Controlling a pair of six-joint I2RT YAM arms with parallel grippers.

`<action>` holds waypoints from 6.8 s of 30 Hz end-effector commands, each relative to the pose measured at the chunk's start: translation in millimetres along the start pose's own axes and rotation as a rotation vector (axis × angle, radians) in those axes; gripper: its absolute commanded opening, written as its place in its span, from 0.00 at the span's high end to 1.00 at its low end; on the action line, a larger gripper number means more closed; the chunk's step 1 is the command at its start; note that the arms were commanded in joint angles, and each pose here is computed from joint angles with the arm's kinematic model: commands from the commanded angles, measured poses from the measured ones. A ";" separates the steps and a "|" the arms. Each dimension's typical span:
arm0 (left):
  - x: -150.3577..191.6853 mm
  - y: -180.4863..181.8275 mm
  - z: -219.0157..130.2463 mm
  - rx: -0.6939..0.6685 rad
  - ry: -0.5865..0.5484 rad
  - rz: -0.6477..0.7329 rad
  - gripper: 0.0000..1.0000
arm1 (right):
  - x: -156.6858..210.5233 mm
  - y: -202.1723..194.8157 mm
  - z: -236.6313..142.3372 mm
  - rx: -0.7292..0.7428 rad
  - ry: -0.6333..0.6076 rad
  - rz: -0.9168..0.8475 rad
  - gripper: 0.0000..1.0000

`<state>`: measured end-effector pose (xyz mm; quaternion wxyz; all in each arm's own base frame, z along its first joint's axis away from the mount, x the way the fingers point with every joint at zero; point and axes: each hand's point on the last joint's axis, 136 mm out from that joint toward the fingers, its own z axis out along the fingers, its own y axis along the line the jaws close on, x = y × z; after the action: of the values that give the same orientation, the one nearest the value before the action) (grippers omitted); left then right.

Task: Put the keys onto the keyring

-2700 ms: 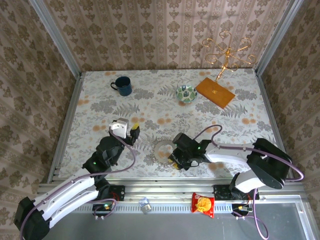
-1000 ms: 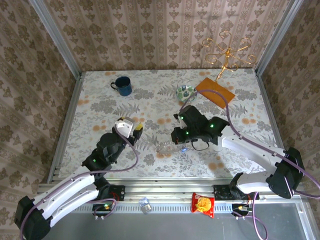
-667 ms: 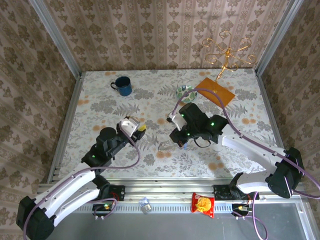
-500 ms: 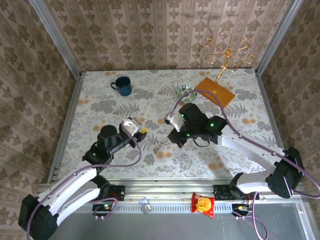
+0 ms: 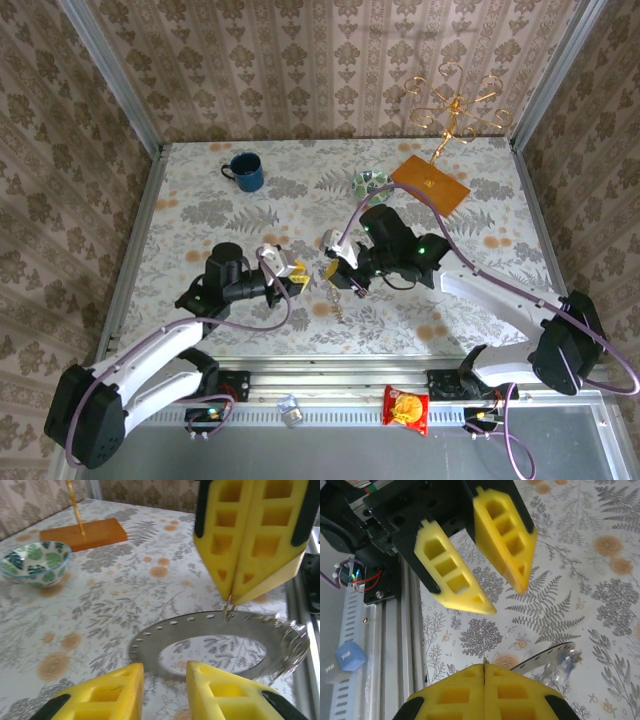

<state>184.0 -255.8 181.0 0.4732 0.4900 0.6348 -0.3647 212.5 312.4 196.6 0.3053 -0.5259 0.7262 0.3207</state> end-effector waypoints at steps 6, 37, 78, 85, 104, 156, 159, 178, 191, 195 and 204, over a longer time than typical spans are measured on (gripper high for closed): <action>-10.9 -29.5 13.4 0.165 -0.067 0.067 0.71 | -13.2 10.5 3.3 -0.083 -0.057 -0.091 1.00; -13.4 -33.8 16.1 0.090 -0.077 0.221 1.00 | -4.1 -9.9 -43.4 0.162 -0.196 -0.113 0.51; -10.6 -44.8 19.2 0.075 -0.071 0.322 1.00 | 12.8 10.8 2.0 0.153 -0.085 -0.477 0.78; -10.5 -45.3 19.2 0.074 -0.072 0.319 1.00 | 13.2 20.2 7.5 0.092 -0.084 -0.480 0.90; -2.2 -39.1 25.5 0.046 -0.041 0.305 0.84 | 3.7 35.9 14.5 0.025 -0.104 -0.500 1.00; -31.8 118.0 -264.5 -1.562 0.034 0.042 1.00 | -50.1 -17.4 231.3 0.094 -0.125 0.301 0.57; -31.4 116.5 -276.0 -1.609 0.044 0.051 1.00 | -49.0 -25.9 247.3 0.079 -0.102 0.425 0.58; -33.4 113.4 -277.5 -1.592 0.053 0.071 1.00 | -37.3 -25.3 295.9 -0.090 0.072 0.573 0.67; -35.1 113.0 -270.5 -1.548 0.049 0.077 1.00 | -52.5 -17.5 268.8 -0.104 0.053 0.534 0.98; -35.4 112.6 -257.6 -1.477 0.039 0.082 1.00 | -49.4 -18.3 230.0 -0.051 0.046 0.508 0.99; -36.5 111.6 -195.5 -1.163 0.033 0.121 1.00 | 12.9 -23.4 125.7 0.144 0.103 0.499 0.98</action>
<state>246.8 -29.6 252.2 0.6503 0.1493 0.7316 0.1398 246.7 432.4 106.7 0.1990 -0.3209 0.8568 0.3511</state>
